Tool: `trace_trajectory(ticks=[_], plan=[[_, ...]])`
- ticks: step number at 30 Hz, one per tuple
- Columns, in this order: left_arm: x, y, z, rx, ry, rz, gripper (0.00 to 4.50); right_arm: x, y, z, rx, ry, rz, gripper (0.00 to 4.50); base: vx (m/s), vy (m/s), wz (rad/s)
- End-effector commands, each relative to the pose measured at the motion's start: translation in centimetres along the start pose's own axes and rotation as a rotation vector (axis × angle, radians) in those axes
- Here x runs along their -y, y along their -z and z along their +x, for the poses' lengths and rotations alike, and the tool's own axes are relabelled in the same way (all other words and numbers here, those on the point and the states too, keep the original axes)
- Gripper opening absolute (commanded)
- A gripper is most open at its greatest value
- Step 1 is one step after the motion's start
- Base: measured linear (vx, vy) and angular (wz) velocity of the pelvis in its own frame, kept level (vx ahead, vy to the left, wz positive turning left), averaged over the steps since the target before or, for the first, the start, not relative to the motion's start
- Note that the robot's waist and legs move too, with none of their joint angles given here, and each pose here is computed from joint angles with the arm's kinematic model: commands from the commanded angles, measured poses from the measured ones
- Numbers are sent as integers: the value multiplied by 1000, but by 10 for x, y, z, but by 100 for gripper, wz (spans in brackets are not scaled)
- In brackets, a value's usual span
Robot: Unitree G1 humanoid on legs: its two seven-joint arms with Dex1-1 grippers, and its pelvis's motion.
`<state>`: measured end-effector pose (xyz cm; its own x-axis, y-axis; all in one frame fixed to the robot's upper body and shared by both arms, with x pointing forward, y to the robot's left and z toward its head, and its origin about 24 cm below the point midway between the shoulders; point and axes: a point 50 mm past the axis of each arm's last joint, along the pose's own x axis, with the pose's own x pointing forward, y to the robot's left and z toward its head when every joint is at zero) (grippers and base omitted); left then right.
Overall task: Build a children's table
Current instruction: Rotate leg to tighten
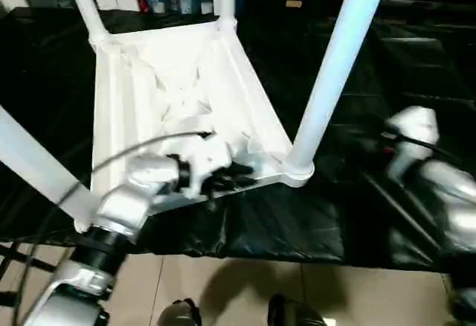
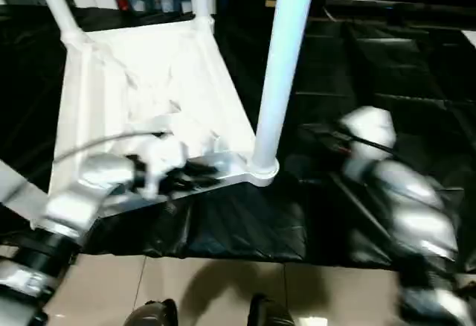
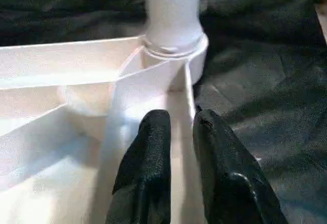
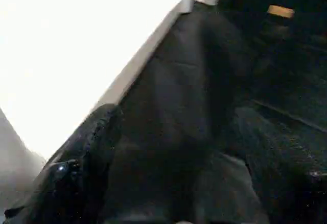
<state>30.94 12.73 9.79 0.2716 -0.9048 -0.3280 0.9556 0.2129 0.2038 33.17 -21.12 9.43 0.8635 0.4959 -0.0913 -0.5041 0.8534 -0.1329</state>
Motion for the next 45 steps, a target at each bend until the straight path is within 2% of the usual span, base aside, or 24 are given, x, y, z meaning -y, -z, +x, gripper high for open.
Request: trace_trajectory(ticks=[1,2,3,7,14,16,18,22,31,36,41,45], plan=[[3,-8,-8,19,70,-7,92,1,-1,8,-6,19,-16,381,0,0,0],[8,-10,-12,13,130,-33,92,1,-4,15,0,29,-25,381,0,0,0],[8,-10,-12,13,130,-33,92,1,-4,15,0,29,-25,381,0,0,0],[24,-4,-14,-71,244,-64,92,-4,-10,29,14,-23,-40,381,0,0,0],[25,11,-12,-189,196,-35,92,-20,-11,34,40,-175,-72,381,0,0,0],[17,17,-14,-255,106,7,92,-32,-13,31,84,-295,-66,381,0,0,0],[16,17,-15,-259,96,10,92,-33,-14,31,88,-305,-66,381,0,0,0],[1,13,-23,-258,-18,25,92,-52,-13,21,125,-481,-30,381,0,0,0],[1,16,-26,-254,-49,27,92,-72,-7,12,134,-594,1,381,0,0,0],[6,16,-31,-229,-56,-1,92,-86,-4,11,134,-626,21,381,0,0,0],[10,15,-38,-200,-99,-28,92,-82,0,11,119,-559,11,381,0,0,0],[18,11,-47,-110,-231,-67,92,-62,3,2,108,-353,55,381,0,0,0]])
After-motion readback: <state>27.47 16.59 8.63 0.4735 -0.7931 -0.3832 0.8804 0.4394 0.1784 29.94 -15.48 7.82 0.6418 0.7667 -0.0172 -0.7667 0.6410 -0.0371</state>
